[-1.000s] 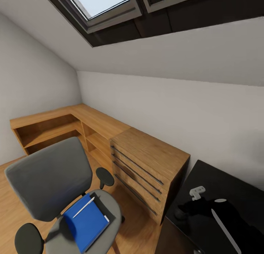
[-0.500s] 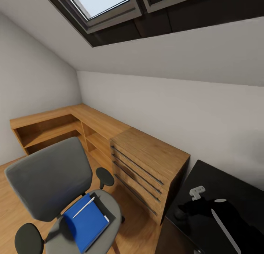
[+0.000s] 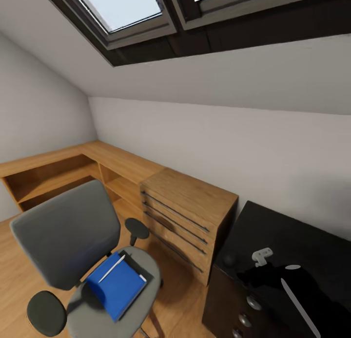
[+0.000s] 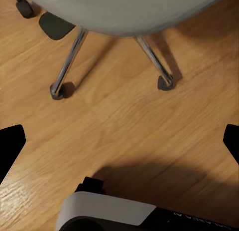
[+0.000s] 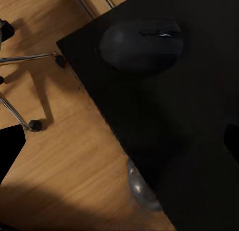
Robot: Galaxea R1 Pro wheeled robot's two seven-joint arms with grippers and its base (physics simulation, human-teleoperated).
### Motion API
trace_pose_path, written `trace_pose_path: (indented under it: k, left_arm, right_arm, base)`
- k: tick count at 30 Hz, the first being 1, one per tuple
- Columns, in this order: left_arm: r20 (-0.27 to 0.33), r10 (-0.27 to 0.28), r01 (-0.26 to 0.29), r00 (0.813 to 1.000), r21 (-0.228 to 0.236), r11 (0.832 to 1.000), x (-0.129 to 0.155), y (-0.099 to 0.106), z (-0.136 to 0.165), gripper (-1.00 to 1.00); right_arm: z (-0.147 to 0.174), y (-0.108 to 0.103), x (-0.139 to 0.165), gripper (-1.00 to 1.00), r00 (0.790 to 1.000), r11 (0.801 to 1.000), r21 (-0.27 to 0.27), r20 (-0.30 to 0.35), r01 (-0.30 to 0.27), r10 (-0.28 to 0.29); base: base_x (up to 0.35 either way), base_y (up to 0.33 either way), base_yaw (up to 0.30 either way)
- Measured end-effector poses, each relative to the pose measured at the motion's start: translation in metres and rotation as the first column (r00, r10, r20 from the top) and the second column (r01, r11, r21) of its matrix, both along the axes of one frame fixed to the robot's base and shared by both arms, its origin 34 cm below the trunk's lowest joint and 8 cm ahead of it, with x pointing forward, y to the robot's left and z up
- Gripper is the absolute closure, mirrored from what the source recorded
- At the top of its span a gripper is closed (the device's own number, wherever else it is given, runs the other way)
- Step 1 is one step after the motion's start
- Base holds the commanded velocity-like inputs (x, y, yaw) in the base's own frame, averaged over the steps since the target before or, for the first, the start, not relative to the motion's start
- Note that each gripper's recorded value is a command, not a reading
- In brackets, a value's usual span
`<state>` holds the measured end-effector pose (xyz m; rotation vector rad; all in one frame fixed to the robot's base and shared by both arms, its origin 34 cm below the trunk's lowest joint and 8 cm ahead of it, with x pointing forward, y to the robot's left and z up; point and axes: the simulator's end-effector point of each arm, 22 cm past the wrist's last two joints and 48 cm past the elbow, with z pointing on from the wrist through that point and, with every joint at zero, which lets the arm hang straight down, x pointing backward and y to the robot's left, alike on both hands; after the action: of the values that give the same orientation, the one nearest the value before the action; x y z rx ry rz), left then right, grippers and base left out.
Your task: In the bedroom, organize the workspace by keeping the computer under the desk, ensuring the monitor is on the desk, placing the keyboard on the desk next to the monitor, placing the mouse on the desk next to the keyboard, moving the folder from the swivel chair onto the desk next to the mouse, stacking the notebook on top of the folder with the pen on top of the notebook, and positioning the swivel chair next to the desk.
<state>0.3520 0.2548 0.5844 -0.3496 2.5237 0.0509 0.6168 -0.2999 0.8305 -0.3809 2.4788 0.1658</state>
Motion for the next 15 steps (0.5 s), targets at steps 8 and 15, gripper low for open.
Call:
trace_pose_path:
  k: [8, 15]
  left_arm:
    - [0.007, 0.000, 0.000, 1.000, 0.000, 1.000, 0.0023, 0.0000, 0.0015, -1.00]
    - [0.013, 0.000, 0.000, 1.000, 0.000, 1.000, 0.0043, 0.0000, 0.0028, -1.00]
  right_arm:
    - [0.0031, -0.0003, 0.0009, -1.00, 1.000, 1.000, -0.001, 0.008, 0.000, 0.000]
    - [0.0052, 0.0003, 0.0015, -1.00, 1.000, 1.000, -0.001, 0.014, 0.000, 0.000]
  base:
    - [-0.265, 0.243, -0.253]
    - [-0.213, 0.280, -0.254]
